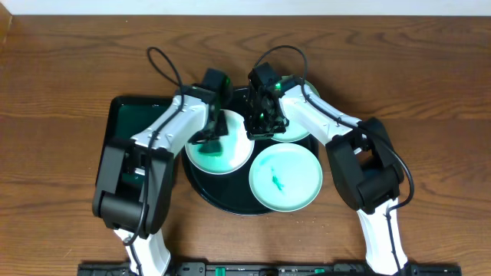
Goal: Clean dirty plates on tray and stack at the side
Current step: 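Scrub the white plate with the sponge in the left gripper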
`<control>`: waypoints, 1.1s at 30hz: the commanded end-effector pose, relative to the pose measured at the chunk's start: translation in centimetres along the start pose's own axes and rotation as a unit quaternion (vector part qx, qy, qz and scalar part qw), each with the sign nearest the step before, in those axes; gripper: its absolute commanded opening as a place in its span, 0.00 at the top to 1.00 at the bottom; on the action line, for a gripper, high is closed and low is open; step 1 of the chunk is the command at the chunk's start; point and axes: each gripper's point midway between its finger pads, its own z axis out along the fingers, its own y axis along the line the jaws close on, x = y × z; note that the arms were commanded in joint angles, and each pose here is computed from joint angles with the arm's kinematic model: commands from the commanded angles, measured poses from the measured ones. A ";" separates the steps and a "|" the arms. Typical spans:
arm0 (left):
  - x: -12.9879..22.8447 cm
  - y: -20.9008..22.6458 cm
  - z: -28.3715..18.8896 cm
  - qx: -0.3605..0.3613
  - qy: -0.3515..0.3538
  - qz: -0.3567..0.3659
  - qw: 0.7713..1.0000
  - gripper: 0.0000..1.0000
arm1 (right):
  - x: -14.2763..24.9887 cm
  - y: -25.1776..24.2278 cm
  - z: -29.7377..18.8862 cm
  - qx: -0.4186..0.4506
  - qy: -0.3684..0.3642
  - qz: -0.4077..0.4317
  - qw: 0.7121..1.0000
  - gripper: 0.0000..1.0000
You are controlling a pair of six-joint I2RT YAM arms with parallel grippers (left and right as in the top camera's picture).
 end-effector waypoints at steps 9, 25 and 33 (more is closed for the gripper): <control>6.0 -4.4 -0.5 0.168 0.149 0.101 0.969 0.93 | 0.3 -1.6 1.1 0.015 0.010 0.012 1.000 0.99; -4.7 3.9 0.9 -0.089 -0.094 -0.009 0.992 0.93 | 0.2 -1.6 1.1 0.014 0.008 0.013 1.000 0.99; 1.9 1.2 1.2 -0.014 0.051 0.034 0.998 0.93 | 0.1 -1.6 1.1 0.014 0.008 0.013 1.000 0.99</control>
